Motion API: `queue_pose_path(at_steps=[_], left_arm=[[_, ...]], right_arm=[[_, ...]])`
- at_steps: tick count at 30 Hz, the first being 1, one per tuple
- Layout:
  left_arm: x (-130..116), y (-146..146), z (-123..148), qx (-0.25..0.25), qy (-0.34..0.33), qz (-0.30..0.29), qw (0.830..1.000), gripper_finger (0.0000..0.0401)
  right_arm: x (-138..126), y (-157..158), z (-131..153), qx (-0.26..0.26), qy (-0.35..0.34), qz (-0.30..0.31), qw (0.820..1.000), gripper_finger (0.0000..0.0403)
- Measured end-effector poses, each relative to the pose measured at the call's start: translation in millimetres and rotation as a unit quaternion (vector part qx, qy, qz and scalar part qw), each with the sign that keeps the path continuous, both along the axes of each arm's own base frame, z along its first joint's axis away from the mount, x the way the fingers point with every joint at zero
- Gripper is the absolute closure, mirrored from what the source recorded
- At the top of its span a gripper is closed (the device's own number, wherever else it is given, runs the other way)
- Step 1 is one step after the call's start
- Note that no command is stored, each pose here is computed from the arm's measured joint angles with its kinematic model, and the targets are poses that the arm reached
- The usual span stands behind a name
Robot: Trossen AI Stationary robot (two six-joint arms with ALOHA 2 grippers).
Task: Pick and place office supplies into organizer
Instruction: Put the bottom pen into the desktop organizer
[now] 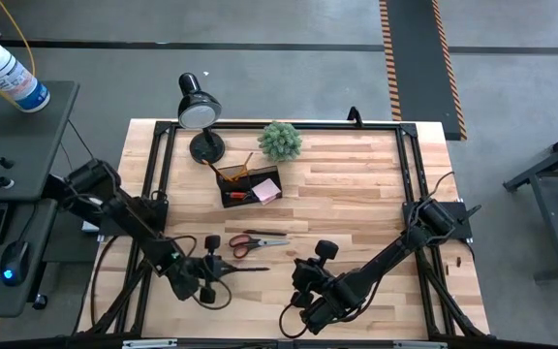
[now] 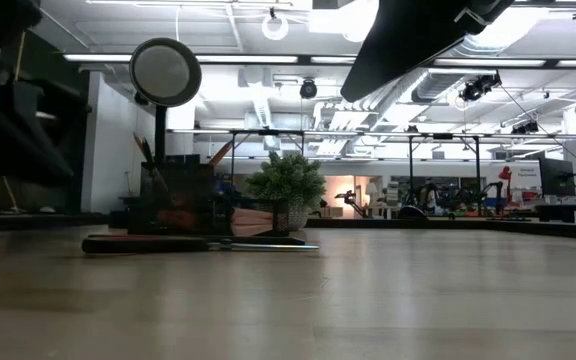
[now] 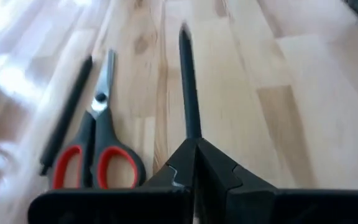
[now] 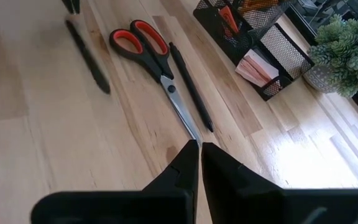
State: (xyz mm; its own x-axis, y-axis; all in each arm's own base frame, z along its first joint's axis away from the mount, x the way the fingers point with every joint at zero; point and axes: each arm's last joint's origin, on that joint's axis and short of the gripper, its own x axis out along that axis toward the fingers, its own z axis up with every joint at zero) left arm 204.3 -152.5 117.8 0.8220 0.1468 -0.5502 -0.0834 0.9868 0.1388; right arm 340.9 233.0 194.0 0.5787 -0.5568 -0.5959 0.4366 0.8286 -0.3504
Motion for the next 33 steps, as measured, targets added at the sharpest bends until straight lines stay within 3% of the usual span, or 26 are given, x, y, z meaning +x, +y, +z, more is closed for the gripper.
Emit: queue_pose_path(at_steps=[8,20,33], left_arm=[[-5.0,5.0,13.6,0.010,0.002,-0.003,1.000,0.0401],[-11.4,-8.2,12.1,-0.096,0.032,-0.042,0.994,0.0360],[-24.1,-28.9,-31.8,-0.104,0.044,0.048,0.992,0.0285]], right_arm=[[0.0,0.1,-0.1,0.003,0.002,0.000,1.000,0.0393],[0.0,0.1,-0.2,0.005,0.000,-0.002,1.000,0.0393],[0.3,0.4,-0.1,0.008,-0.003,-0.002,1.000,0.0392]])
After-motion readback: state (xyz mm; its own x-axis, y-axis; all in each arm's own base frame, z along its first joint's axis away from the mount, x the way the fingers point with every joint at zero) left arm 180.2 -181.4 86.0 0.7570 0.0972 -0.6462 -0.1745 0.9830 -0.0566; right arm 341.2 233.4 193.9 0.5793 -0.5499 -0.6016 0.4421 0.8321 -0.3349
